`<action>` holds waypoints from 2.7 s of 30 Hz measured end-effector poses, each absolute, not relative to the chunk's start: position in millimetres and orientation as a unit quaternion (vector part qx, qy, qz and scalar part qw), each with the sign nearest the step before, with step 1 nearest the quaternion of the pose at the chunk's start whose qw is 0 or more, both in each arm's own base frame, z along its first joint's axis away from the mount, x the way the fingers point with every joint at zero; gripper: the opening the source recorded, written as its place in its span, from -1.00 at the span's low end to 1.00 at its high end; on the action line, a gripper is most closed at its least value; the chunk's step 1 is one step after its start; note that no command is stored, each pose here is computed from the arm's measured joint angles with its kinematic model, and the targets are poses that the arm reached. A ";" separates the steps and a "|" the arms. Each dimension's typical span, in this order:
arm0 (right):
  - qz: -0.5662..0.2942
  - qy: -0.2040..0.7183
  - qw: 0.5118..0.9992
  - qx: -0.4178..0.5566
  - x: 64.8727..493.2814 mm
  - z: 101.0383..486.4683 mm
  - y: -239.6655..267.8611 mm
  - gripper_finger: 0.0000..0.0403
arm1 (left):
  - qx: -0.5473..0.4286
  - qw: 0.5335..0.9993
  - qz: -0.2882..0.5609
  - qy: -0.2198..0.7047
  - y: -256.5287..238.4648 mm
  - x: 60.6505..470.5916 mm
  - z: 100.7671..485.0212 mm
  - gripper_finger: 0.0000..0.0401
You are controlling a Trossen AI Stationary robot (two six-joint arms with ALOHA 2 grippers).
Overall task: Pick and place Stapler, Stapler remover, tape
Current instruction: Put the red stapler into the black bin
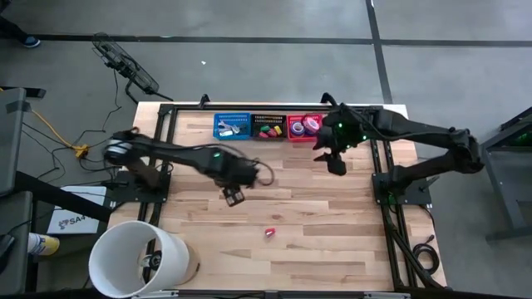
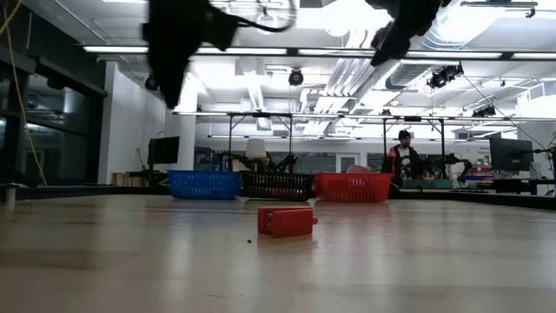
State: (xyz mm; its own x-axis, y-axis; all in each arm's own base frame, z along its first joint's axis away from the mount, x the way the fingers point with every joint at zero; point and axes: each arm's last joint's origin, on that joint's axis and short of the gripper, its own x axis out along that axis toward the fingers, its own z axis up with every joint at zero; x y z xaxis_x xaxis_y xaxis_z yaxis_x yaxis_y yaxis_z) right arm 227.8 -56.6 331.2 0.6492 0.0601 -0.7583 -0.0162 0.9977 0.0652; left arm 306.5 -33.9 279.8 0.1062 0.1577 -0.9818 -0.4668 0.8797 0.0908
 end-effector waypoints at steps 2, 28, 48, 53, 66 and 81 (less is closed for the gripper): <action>0.031 0.408 0.912 0.020 232.4 332.9 -46.0 -0.10 | -0.142 0.745 0.217 0.614 -41.2 286.9 273.5 -0.05; 0.137 0.409 0.902 -0.004 328.7 253.3 96.3 -0.10 | -0.249 0.934 0.154 0.205 -73.0 160.4 214.5 -0.05; 0.124 0.396 0.909 0.023 353.5 222.2 113.2 -0.10 | -0.201 0.977 0.014 0.065 -18.2 146.8 151.1 -0.39; 0.137 0.418 0.898 0.025 361.8 200.8 114.4 -0.10 | -0.180 0.980 -0.041 0.080 -6.3 147.9 150.2 -0.69; 0.158 0.449 0.879 -0.026 373.1 157.4 118.5 -0.10 | -0.037 0.995 0.030 0.085 27.1 144.6 146.7 -0.99; 0.195 0.425 0.880 -0.087 379.0 142.9 127.7 -0.10 | 0.002 0.997 -0.006 0.072 26.7 144.5 149.1 -1.00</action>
